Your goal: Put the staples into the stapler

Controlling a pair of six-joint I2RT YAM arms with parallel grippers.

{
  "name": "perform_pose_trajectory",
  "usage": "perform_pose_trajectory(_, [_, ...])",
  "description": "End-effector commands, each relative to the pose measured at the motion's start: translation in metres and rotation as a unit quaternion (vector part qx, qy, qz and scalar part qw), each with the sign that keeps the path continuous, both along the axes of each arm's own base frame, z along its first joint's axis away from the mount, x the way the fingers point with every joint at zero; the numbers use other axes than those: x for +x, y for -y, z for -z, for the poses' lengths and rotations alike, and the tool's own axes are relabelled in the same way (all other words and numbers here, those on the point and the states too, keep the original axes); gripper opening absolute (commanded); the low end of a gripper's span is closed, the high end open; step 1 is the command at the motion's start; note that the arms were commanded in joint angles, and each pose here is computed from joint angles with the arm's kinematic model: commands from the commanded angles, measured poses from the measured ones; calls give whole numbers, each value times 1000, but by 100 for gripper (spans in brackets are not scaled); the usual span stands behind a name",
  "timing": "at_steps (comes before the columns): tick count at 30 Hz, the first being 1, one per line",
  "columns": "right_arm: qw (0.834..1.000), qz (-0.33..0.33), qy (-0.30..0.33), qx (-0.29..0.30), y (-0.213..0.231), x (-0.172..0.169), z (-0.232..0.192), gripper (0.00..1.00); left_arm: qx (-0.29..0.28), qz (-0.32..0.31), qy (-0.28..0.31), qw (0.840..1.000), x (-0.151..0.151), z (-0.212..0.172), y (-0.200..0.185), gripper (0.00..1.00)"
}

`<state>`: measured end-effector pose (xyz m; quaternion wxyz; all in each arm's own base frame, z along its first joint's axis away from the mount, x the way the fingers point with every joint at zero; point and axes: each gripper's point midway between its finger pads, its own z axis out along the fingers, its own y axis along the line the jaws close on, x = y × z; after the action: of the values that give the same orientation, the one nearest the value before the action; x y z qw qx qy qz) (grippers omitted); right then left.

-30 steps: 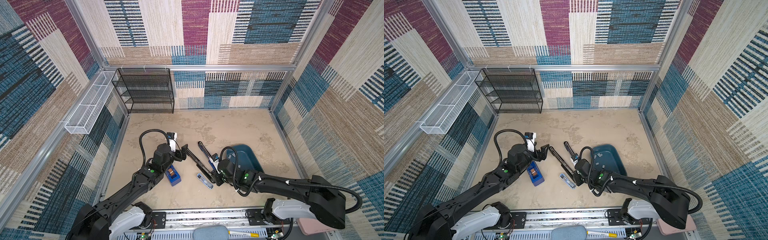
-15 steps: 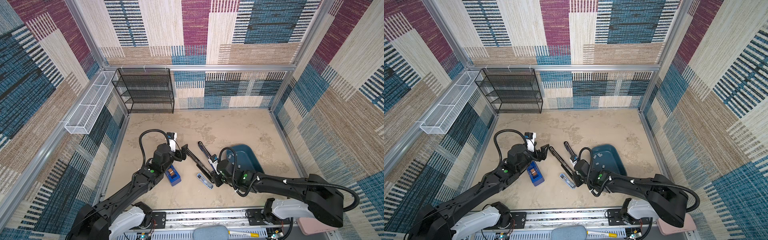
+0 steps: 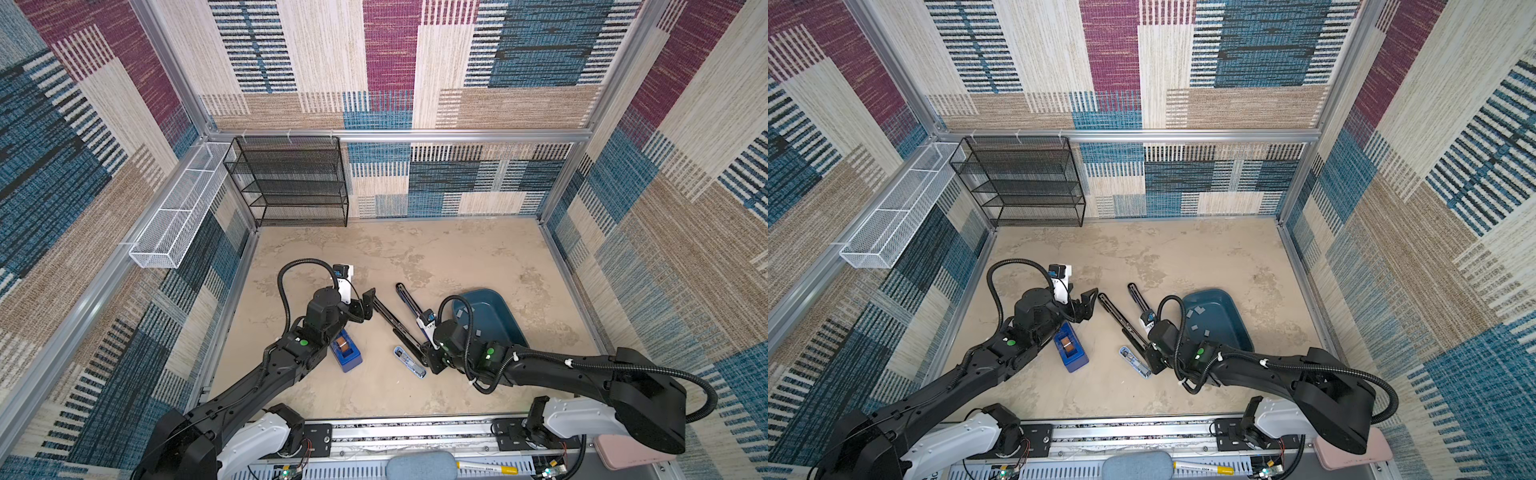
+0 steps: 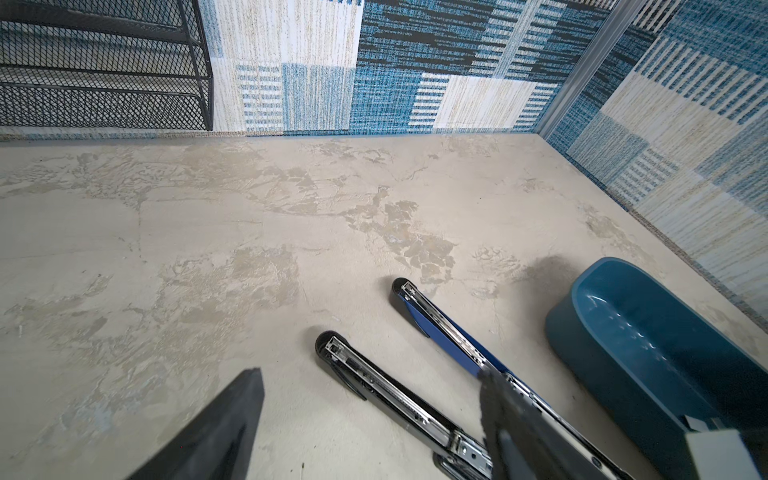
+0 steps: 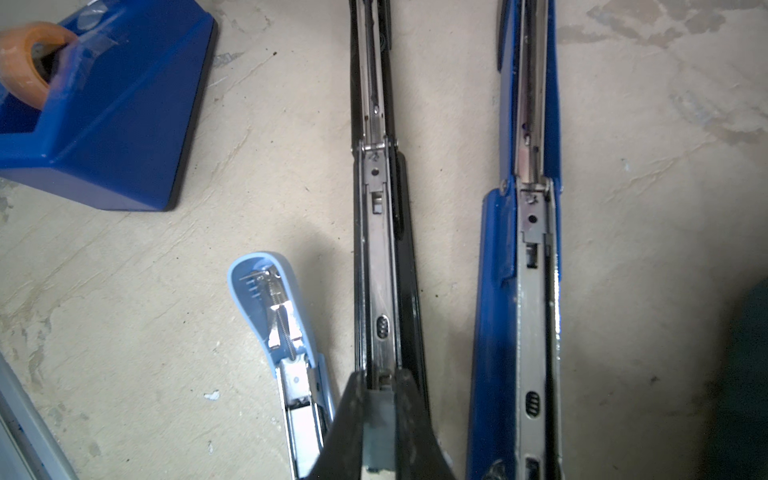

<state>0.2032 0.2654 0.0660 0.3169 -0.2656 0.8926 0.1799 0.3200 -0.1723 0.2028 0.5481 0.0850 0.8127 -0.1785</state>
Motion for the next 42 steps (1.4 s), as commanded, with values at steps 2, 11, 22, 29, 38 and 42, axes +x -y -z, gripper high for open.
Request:
perform_pose_trajectory(2, [1000, 1, 11, 9, -5, 4, -4, 3, -14, -1, 6, 1000, 1, -5, 1, 85])
perform_pose_trajectory(11, [1000, 6, 16, 10, -3, 6, -6, 3, -16, -1, 7, 1000, 1, -6, 1, 85])
perform_pose_trajectory(22, [1000, 9, 23, 18, -1, 6, -11, 4, -14, -1, 6, 1000, 1, -5, 2, 85])
perform_pose_trajectory(29, [1000, 5, 17, 12, -4, 6, -7, 2, -15, 0, 7, 1000, 1, -6, 2, 85])
perform_pose_trajectory(38, [1000, 7, 18, 11, -4, 6, -6, 2, -15, 0, 6, 1000, 1, -6, 2, 85])
perform_pose_trajectory(42, [1000, 6, 15, 7, -4, 6, -4, 2, -16, 0, 6, 1000, 1, -6, 2, 85])
